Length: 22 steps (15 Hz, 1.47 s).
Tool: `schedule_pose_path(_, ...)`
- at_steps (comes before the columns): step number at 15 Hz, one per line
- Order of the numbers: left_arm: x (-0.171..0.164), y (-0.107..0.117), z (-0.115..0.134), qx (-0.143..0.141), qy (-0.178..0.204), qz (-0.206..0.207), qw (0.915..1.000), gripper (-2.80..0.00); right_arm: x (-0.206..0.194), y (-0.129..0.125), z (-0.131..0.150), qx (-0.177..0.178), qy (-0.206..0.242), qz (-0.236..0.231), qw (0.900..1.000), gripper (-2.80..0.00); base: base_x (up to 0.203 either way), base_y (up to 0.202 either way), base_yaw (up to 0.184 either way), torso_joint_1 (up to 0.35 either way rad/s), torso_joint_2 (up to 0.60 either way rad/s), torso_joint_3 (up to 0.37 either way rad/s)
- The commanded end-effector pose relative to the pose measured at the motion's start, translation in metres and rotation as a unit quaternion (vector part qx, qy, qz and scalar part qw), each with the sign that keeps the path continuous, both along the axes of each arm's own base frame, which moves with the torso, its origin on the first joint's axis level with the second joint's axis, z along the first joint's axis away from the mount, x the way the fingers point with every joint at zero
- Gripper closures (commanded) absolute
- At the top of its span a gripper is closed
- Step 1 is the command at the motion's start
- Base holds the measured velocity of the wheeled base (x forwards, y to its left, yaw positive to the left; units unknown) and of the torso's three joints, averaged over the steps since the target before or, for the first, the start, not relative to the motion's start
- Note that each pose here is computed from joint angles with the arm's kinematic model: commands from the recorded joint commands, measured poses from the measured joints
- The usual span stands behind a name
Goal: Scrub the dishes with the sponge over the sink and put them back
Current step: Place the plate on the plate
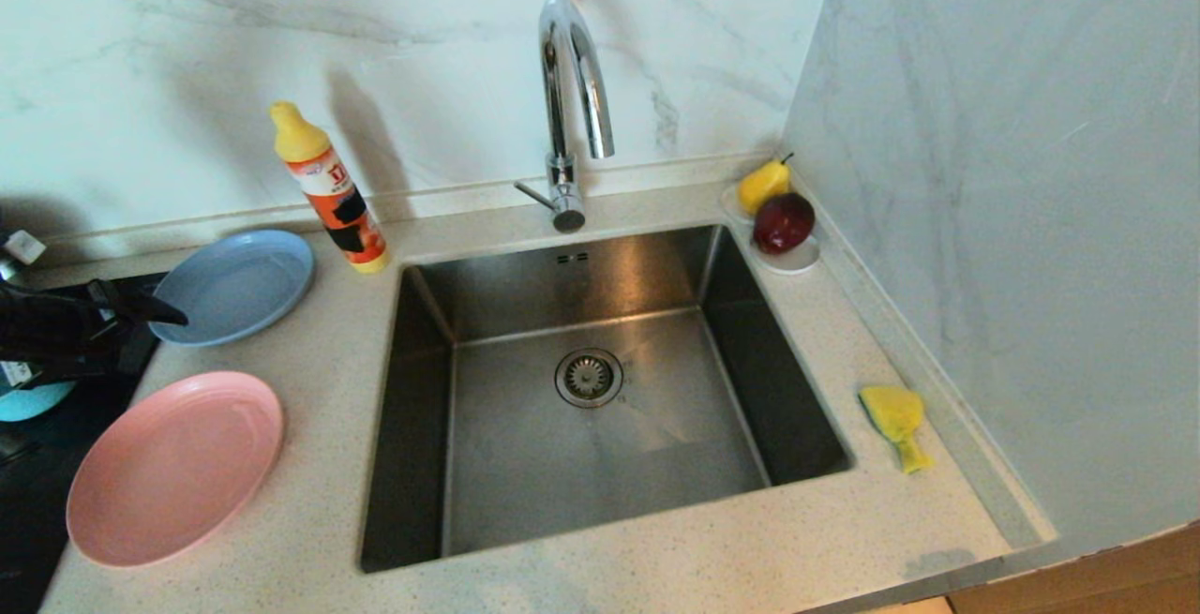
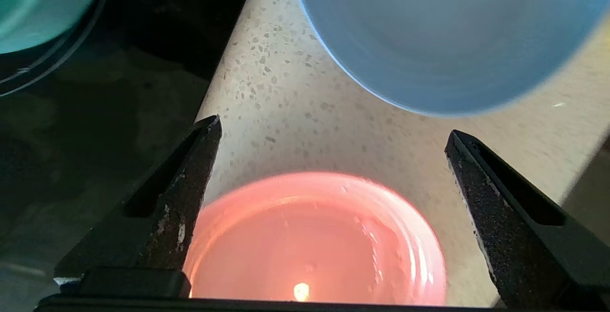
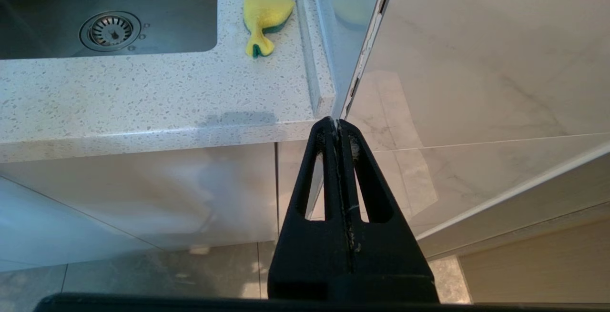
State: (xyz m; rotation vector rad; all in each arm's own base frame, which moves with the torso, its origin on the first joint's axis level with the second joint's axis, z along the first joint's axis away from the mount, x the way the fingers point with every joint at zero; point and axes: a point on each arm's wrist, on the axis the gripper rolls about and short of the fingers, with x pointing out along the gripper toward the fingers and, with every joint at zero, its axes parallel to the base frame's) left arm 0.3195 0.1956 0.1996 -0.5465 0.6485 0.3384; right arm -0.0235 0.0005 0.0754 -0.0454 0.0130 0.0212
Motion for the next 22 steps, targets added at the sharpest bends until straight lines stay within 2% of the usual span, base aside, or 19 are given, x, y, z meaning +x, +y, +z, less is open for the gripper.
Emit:
schedule_pose_path(1,0.012,0.007,-0.016,-0.014,0.013,0.002,0.9998,-2.80,0.000,0.000,0.000,0.000,0.001,0.000,1.000,0.00,0.000,0.000,0.000,0.000,0.00,0.000)
schedule_pose_path(6,0.026,0.015,-0.022,-0.029,0.008,0.015,0.9994,-2.80,0.000,0.000,0.000,0.000,0.001,0.000,1.000,0.00,0.000,0.000,0.000,0.000,0.00,0.000)
schedule_pose_path(11,0.048,0.022,-0.026,-0.066,-0.012,0.046,0.9967,-2.80,0.000,0.000,0.000,0.000,0.000,0.000,1.000,0.00,0.000,0.000,0.000,0.000,0.00,0.000)
schedule_pose_path(18,0.073,0.016,-0.022,-0.086,-0.034,0.055,0.9942,-2.80,0.000,0.000,0.000,0.000,0.001,0.000,1.000,0.00,0.000,0.000,0.000,0.000,0.00,0.000)
schedule_pose_path(22,0.080,0.018,-0.020,-0.082,-0.043,0.056,0.9941,-2.80,0.000,0.000,0.000,0.000,0.000,0.000,1.000,0.00,0.000,0.000,0.000,0.000,0.00,0.000)
